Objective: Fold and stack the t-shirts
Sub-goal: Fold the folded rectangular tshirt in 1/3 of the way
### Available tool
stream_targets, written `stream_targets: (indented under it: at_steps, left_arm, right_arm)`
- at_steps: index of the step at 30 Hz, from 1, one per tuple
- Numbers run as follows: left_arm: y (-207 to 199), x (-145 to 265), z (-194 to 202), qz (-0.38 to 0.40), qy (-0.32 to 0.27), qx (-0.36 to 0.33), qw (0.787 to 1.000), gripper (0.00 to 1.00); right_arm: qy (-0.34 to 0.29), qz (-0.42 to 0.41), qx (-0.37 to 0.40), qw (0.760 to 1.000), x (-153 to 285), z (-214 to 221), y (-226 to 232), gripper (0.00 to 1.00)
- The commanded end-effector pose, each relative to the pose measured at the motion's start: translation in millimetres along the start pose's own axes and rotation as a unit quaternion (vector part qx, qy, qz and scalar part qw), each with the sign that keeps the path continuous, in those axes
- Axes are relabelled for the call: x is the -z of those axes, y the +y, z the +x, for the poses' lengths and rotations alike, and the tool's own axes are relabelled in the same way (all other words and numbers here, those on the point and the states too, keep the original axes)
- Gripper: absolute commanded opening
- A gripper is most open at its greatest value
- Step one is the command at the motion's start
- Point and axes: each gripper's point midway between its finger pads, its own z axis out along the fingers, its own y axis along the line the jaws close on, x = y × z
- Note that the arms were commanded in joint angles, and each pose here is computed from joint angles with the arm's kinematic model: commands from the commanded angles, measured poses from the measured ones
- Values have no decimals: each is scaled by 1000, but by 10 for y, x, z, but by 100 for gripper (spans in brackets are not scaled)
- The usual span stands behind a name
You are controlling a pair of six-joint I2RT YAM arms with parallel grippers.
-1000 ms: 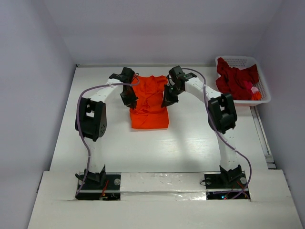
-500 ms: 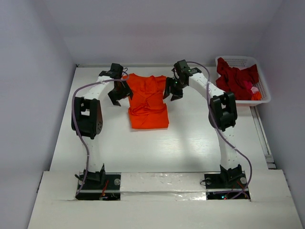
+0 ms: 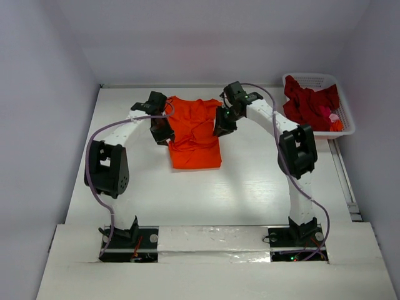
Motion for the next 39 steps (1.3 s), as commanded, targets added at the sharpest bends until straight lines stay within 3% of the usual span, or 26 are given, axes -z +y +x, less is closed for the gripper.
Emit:
stream_targets:
  at_steps: [1,10,39]
  left_arm:
    - [-64,153,57,21,-10,-6,1000,28]
    - [-52,-5,191,5,0,-16,1000,28]
    - [-207,-335,-39,-12,-7,-20,1000,26]
  right_arm:
    - [-19,-25,13,999,142,-27,192,31]
    - [-18,-34,9,999,141,-26,223,31]
    - [-8,-40,8,999,98,20,219,31]
